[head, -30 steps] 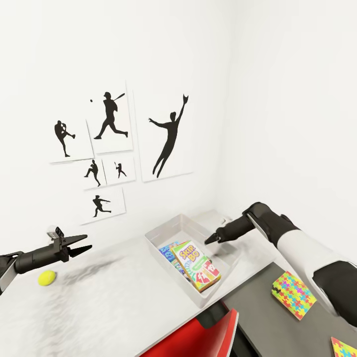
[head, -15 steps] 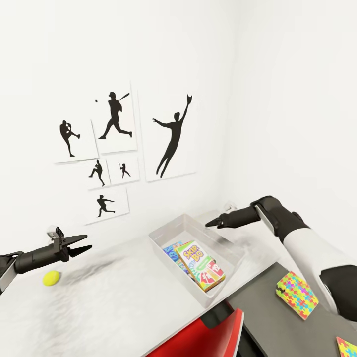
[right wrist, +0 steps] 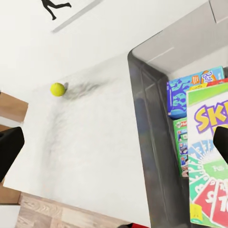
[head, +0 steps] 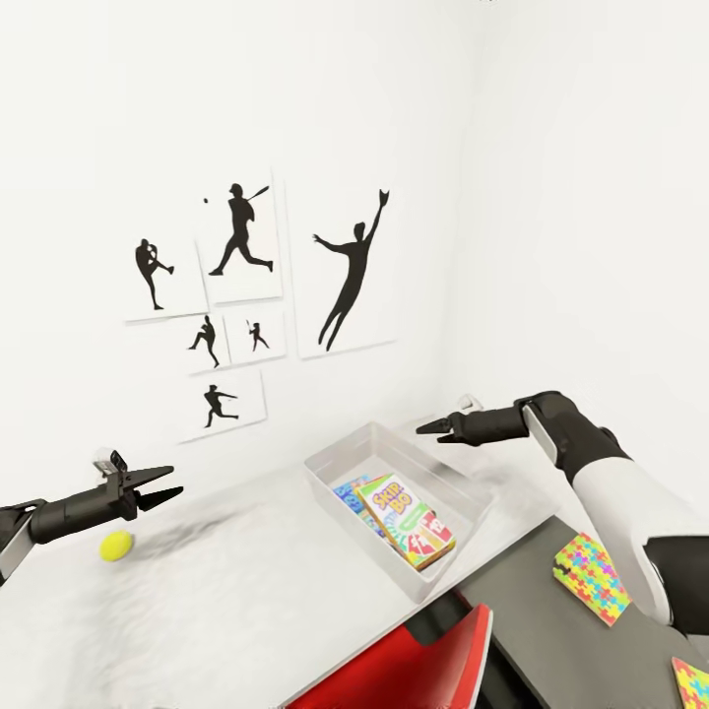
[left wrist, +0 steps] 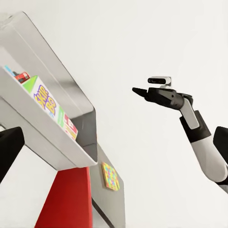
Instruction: Put all the toys in the child's room - the three board games (two on the bed and one on the table), the two jigsaw puzzles on the table, and the tennis ball on the table - inside the toy box on the table in the child's room.
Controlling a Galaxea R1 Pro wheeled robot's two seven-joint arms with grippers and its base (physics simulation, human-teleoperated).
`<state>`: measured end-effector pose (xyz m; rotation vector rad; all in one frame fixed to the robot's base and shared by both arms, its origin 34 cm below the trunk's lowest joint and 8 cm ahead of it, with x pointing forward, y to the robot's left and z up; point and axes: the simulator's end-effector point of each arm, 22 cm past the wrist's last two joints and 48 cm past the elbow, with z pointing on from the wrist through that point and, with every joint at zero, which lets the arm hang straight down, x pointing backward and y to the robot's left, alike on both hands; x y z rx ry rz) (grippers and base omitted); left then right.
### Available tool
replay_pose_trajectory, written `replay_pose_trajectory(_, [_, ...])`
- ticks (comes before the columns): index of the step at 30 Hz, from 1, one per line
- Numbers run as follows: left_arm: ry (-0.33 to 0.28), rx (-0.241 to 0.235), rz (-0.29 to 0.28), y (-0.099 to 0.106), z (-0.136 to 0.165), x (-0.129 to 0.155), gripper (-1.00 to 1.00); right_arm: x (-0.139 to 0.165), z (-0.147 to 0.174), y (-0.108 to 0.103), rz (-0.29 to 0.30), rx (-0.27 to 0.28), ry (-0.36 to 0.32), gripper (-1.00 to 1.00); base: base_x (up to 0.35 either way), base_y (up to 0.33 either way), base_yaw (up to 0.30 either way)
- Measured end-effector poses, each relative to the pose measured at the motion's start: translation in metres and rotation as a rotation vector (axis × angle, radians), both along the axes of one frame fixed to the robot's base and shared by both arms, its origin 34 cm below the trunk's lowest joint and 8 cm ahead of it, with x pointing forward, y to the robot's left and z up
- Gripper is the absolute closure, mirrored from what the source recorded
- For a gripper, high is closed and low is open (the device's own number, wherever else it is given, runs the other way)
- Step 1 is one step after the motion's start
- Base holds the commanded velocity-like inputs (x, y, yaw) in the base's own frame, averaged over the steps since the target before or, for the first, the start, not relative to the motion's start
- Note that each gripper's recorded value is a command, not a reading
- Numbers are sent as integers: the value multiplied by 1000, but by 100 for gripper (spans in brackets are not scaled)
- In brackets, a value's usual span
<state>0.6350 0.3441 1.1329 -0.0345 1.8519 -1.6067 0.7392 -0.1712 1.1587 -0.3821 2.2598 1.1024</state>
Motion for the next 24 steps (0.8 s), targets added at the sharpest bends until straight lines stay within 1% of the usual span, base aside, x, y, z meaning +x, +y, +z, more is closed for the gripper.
replay_pose_trajectory(4, [0,0,0,0,0,0,-100,1,2,-1,-7,13,-2,-100,-76,14,-7])
replay_pose_trajectory(6, [0,0,0,0,0,0,-100,3,5,-2,-14,29,-5,-100,-133,5,-61])
replay_pose_trajectory(10, [-3,0,0,0,2,0,-100,4,11,-3,-27,56,-11,-100,-78,2,-131])
replay_pose_trajectory(13, [-6,0,0,0,3,-1,-100,4,14,-5,-34,65,-16,-100,-42,1,-169])
replay_pose_trajectory(21, [-9,1,1,1,5,-1,-100,10,19,-8,-38,65,-82,-100,-133,0,-62])
replay_pose_trajectory(24, [-10,1,1,1,5,-1,-100,12,15,-11,-50,53,-87,-100,-91,0,-9])
